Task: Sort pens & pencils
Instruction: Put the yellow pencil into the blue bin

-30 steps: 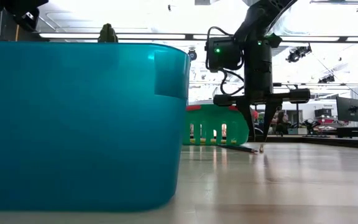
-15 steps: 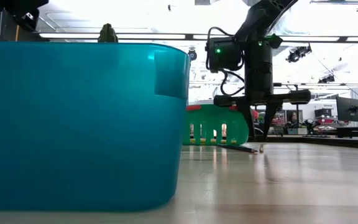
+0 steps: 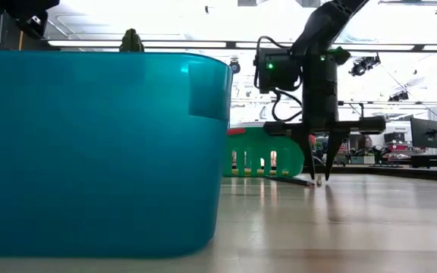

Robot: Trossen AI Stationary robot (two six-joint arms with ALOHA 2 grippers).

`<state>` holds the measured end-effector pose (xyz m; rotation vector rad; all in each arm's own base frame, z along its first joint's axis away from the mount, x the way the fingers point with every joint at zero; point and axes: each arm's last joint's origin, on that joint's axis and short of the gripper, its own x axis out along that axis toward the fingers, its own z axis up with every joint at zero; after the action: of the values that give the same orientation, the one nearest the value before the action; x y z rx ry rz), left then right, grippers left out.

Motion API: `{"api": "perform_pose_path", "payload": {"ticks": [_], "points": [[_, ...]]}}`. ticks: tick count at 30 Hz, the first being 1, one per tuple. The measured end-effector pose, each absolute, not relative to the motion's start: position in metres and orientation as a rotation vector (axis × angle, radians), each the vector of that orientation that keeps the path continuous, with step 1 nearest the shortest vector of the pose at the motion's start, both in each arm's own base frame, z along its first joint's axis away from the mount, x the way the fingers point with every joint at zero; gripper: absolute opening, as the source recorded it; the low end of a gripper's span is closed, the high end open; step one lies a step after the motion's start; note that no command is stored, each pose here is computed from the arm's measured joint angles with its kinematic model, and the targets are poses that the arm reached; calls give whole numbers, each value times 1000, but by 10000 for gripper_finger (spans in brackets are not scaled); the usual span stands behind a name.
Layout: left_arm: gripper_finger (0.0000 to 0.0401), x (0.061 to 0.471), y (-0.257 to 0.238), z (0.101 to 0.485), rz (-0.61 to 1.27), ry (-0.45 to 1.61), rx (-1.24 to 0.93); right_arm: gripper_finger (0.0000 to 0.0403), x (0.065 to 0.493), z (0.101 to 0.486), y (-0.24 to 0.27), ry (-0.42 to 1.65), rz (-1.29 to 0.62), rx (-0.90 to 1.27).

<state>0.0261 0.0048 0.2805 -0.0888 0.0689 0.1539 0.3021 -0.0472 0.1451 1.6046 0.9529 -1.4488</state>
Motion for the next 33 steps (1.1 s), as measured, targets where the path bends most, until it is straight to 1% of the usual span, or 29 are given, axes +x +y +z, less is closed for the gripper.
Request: {"api": "perform_pose_path", "payload": {"ticks": [11,26,29,33], "points": [[85,26,6,280,182,72,-82,83,302,145,-46,937,-1467,1603],[85,26,6,280,181,72,-82,82,298,141,-45,977,-1481,1614],[85,26,6,280,181,72,-82,76,298,141,-45,979,-1478,1613],[85,26,6,280,182,72,-82,54,298,141,-45,990,-1464,1605]]}}
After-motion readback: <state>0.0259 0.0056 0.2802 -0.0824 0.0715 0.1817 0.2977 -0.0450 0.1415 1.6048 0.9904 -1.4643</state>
